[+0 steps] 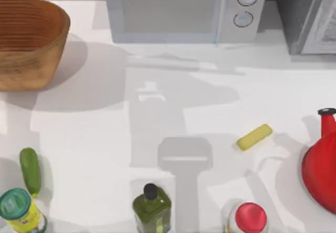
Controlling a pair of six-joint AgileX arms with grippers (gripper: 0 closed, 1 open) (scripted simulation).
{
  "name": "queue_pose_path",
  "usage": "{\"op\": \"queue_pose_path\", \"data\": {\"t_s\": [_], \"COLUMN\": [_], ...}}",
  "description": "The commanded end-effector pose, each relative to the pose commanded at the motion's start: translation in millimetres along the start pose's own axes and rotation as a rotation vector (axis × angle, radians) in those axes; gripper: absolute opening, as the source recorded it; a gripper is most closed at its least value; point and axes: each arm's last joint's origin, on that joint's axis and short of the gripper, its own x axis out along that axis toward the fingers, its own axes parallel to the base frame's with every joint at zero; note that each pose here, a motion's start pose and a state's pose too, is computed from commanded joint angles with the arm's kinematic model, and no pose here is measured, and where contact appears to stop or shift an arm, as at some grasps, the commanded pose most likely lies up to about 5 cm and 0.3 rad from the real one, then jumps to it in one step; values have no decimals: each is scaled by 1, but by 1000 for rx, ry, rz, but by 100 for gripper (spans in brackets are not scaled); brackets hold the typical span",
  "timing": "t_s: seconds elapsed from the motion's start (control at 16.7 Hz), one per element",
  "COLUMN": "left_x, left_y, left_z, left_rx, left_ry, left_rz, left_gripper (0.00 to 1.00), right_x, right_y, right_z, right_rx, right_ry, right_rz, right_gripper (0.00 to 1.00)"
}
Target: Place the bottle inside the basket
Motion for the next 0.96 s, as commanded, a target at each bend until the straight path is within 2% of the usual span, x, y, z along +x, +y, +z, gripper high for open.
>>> {"op": "queue_pose_path", "data": {"t_s": [0.6,0.96], "left_x": [0,0], "left_y": [0,0], "left_z": [0,0], "left_rx": [0,0], "left_ry": [0,0], "left_rz": [0,0], "left_gripper": [98,100], "right_x": [0,0], "right_y": [0,0], "right_z": [0,0], "right_rx": [0,0], "right_ry": [0,0], "right_rz": [0,0], "right_gripper": [100,100]}}
